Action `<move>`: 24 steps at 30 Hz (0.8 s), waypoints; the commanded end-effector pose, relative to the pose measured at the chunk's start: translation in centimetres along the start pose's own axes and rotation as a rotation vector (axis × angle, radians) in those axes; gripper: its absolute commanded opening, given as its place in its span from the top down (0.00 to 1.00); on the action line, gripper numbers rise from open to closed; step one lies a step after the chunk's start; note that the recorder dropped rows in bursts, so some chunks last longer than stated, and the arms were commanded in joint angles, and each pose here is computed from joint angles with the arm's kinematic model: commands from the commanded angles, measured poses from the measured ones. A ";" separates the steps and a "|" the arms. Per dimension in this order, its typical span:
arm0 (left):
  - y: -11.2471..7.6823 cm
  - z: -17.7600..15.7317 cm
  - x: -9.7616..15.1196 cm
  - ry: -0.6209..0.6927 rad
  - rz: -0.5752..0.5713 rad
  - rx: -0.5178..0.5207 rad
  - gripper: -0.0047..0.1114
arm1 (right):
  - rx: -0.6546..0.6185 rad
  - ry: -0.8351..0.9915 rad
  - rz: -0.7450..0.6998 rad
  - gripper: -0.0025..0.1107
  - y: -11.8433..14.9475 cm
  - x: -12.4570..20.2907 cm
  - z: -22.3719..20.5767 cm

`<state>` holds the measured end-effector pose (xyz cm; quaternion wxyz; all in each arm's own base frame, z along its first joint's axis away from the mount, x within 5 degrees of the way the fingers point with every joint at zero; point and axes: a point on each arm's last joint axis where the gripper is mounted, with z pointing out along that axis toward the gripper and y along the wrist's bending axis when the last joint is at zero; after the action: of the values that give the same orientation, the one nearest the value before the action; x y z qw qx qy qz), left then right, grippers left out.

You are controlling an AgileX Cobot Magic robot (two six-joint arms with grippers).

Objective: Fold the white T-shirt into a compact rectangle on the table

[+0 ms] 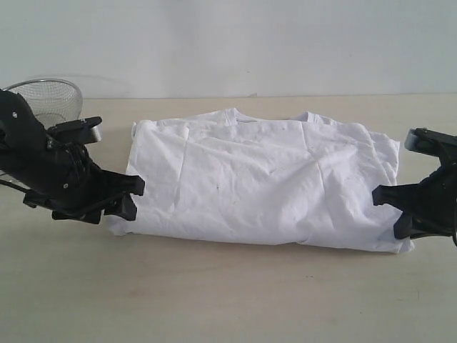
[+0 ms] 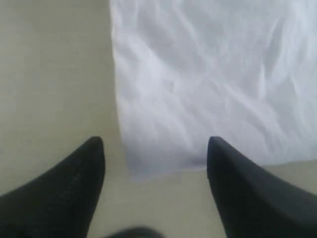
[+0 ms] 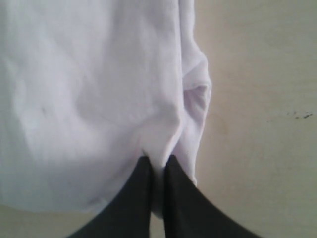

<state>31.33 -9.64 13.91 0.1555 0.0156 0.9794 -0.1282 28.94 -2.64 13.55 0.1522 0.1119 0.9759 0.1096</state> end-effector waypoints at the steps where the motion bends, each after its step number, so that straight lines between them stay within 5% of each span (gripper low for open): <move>1: 0.2 1.4 0.5 0.043 -0.028 -0.007 0.46 | 0.001 -0.008 -0.003 0.98 -0.1 0.0 -0.1; 8: -0.1 1.9 0.3 0.018 -0.042 0.038 0.48 | 0.002 -0.010 -0.005 0.98 -0.1 0.0 -0.1; 15: -0.1 1.9 0.2 0.010 -0.028 0.040 0.92 | 0.003 -0.012 -0.005 0.98 -0.1 0.0 -0.1; 24: 0.3 1.9 0.5 0.045 -0.002 -0.003 0.92 | 0.011 -0.019 -0.006 0.98 -0.2 -0.1 -0.2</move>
<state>31.66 -9.99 12.27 0.1463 0.0117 0.9790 -0.1418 28.98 -2.65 13.57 0.1545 0.1126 0.9754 0.1097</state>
